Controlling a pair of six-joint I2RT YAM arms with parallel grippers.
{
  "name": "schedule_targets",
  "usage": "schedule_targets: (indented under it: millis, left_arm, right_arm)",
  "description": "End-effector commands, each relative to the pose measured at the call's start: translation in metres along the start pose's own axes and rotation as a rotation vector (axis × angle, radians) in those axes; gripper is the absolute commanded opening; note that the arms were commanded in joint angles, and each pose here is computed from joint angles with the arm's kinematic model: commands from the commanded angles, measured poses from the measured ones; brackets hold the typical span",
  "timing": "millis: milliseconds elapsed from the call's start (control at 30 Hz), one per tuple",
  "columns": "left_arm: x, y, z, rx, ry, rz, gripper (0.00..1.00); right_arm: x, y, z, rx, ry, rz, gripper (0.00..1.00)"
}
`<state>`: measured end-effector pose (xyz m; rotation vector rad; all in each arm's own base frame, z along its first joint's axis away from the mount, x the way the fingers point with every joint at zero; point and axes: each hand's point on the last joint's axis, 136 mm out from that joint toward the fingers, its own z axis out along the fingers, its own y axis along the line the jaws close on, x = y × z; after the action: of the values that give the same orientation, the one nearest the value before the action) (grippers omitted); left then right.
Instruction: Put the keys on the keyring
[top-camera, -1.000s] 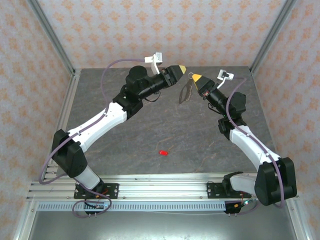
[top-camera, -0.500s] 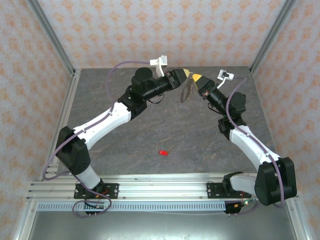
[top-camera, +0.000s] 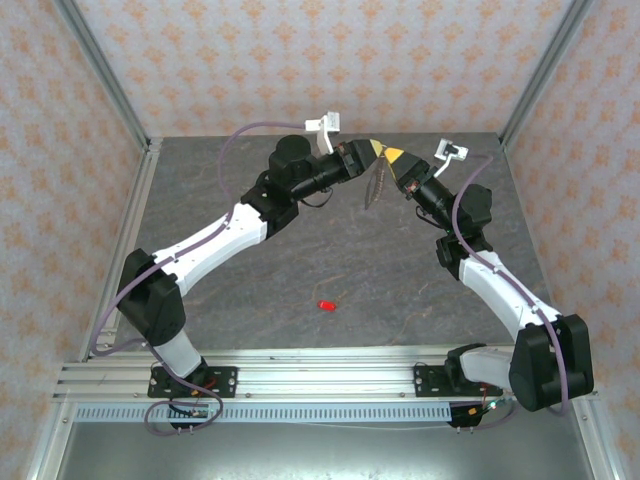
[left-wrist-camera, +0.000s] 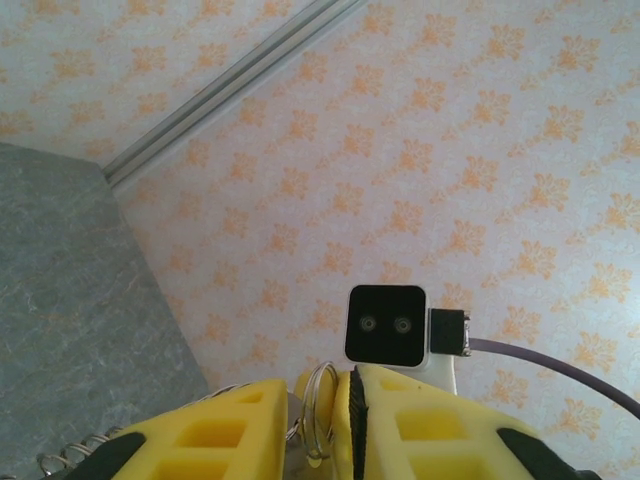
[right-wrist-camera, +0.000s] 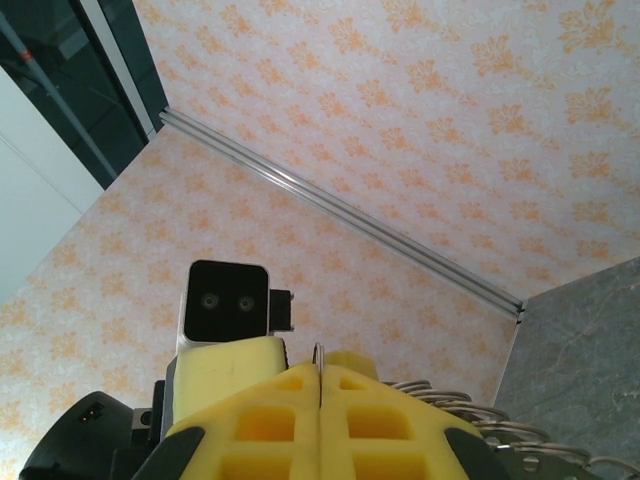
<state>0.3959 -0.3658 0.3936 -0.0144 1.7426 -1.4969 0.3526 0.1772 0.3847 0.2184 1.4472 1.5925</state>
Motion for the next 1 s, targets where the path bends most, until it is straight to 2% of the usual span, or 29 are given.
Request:
schedule_targets:
  millis: [0,200,467,633,700,733,800,867,967]
  left_arm:
    - [-0.010,-0.027,0.002,0.071,-0.033,0.023,0.22]
    - [-0.010,-0.026,0.005,0.071,-0.029,0.023,0.16]
    - [-0.007,-0.024,0.007,0.066,-0.019,0.023,0.14]
    - [-0.007,-0.024,0.006,0.062,-0.021,0.029,0.04]
    - [-0.007,-0.023,0.005,0.054,-0.019,0.036,0.00]
    - [-0.007,-0.023,0.004,0.048,-0.017,0.044,0.00]
    - [-0.008,-0.024,0.001,0.036,-0.008,0.069,0.00]
    - [-0.010,-0.025,-0.002,0.031,0.008,0.092,0.00]
    - [-0.015,-0.031,-0.005,0.057,0.052,0.122,0.00]
  right_arm:
    - [-0.001,0.018,0.000,-0.065,-0.011,-0.031,0.00]
    - [-0.001,0.019,0.000,-0.067,-0.009,-0.031,0.00]
    - [-0.001,0.018,0.000,-0.065,-0.010,-0.032,0.00]
    - [-0.001,0.018,0.000,-0.058,-0.007,-0.033,0.00]
    - [-0.002,0.011,-0.001,-0.012,-0.006,-0.042,0.01]
    - [-0.002,0.001,-0.002,0.027,-0.005,-0.050,0.09]
    - [-0.009,0.007,-0.012,0.052,-0.027,-0.085,0.21]
    - [-0.017,0.006,-0.021,0.080,-0.045,-0.107,0.25]
    - [-0.029,0.007,-0.033,0.101,-0.065,-0.128,0.27]
